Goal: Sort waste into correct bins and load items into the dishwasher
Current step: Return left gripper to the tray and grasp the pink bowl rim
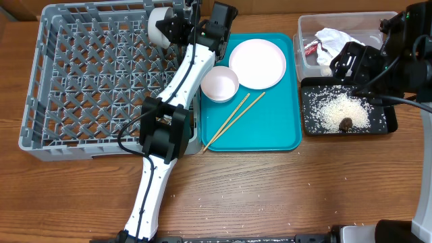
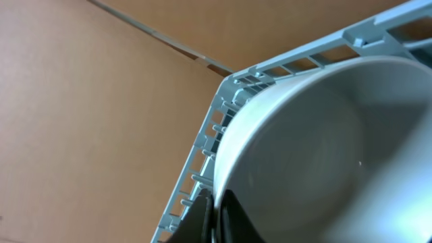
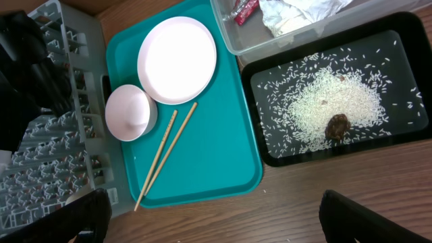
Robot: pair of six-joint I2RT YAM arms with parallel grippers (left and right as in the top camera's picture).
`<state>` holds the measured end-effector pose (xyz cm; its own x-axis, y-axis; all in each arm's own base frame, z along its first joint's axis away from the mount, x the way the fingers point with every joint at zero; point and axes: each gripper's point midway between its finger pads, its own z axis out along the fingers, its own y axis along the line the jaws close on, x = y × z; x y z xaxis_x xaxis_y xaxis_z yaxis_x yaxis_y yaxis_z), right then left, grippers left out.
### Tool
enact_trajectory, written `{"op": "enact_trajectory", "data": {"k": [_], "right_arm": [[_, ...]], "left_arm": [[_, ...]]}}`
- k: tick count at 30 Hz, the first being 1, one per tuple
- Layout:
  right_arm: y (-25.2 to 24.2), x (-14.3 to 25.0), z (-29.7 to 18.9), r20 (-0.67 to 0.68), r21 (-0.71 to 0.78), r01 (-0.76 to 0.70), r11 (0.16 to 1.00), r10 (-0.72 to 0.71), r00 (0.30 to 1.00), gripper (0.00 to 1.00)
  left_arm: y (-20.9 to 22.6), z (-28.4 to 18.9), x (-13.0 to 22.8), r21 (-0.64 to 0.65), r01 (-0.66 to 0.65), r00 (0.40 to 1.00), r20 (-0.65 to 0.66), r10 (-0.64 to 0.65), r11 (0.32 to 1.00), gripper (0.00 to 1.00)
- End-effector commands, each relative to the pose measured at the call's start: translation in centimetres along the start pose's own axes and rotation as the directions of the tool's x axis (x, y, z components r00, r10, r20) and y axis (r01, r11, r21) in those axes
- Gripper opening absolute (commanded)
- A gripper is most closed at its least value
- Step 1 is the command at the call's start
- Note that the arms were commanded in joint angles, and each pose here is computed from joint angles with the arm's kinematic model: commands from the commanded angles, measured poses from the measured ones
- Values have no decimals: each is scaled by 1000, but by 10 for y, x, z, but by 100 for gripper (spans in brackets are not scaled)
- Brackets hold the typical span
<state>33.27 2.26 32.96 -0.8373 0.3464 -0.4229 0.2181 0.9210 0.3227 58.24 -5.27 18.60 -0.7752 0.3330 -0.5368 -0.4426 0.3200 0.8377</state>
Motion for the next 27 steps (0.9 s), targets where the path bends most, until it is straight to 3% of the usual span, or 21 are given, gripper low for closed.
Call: {"op": "enact_trajectory", "data": {"k": [1,2,3,11,17,21,24,26,27], "right_arm": [[-1,-3,-4,20,6,1,1000,-1,1000,100],[-1,-3,-4,20,6,1,1000,-1,1000,100],[-1,-3,-4,20,6,1,1000,-1,1000,100],[-1,-3,-4,20,6,1,1000,-1,1000,100],[-1,-3,-4,20,6,1,1000,-1,1000,100],[-1,-3,-4,20,6,1,1000,-1,1000,100],[-1,-3,-4,20,6,1,1000,-1,1000,100],[-1,-3,-4,20,6,1,1000,-1,1000,100],[-1,-3,-4,20,6,1,1000,-1,1000,100]], "left_arm": [[-22,-14,2,30,-92,995,25,92,995,28],[-24,-18,1,38,-93,995,33,92,995,46],[-27,-24,-1,50,-94,995,43,92,994,55],[-36,-47,-6,84,-117,990,84,110,990,79],[-26,-53,-19,149,-78,993,104,63,986,88],[4,-73,-43,248,-17,989,145,-19,969,93],[19,-103,-54,446,12,982,165,-96,895,95],[14,-140,-51,676,-32,981,163,-107,736,93],[9,-162,-46,784,-75,981,168,-94,616,91]]}}
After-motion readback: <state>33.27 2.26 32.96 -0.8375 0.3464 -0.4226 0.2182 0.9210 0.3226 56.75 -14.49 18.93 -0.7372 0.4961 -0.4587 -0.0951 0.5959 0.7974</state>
